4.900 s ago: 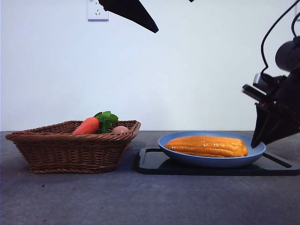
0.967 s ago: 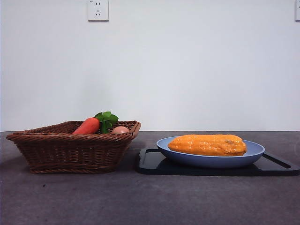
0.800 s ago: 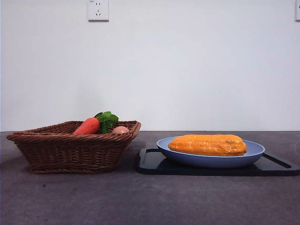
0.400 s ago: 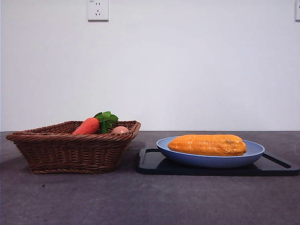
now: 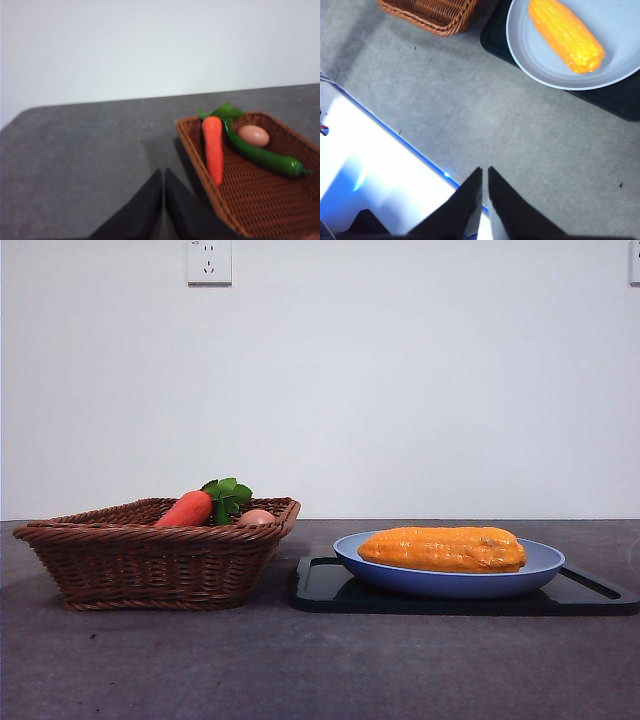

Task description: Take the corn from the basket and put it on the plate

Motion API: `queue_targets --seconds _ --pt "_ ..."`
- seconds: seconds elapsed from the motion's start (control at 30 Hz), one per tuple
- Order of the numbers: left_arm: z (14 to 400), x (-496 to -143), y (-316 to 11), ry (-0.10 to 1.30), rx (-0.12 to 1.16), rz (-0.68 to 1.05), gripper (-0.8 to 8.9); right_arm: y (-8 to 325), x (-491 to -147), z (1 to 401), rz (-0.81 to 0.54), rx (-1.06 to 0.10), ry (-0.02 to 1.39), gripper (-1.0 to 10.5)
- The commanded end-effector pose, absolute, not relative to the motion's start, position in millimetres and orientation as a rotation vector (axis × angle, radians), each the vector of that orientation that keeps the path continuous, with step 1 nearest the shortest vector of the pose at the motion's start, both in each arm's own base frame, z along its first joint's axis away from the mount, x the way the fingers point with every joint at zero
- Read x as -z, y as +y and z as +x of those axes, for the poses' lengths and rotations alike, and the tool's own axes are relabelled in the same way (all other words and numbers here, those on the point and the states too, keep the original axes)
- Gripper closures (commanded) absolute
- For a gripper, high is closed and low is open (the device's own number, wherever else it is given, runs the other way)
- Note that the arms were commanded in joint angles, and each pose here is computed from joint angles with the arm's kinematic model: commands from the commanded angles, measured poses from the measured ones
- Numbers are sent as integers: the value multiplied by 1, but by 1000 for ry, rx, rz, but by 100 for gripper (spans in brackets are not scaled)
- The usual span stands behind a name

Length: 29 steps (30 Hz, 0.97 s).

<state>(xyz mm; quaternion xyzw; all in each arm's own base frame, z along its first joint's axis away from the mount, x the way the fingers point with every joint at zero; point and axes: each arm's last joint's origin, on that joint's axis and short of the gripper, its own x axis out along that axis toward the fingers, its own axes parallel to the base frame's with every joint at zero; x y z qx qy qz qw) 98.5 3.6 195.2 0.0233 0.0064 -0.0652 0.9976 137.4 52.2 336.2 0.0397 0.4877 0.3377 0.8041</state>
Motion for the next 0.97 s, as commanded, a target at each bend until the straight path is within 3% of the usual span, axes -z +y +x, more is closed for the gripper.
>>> queue_targets --seconds 0.03,0.53,0.97 --pt "98 -186 4 10 123 25 806 53 -341 139 76 -732 1024 945" --pt "96 -148 4 169 118 -41 806 53 -341 139 76 -732 1024 945" --pt "96 -148 4 169 119 -45 806 53 -341 139 76 -732 1024 945"
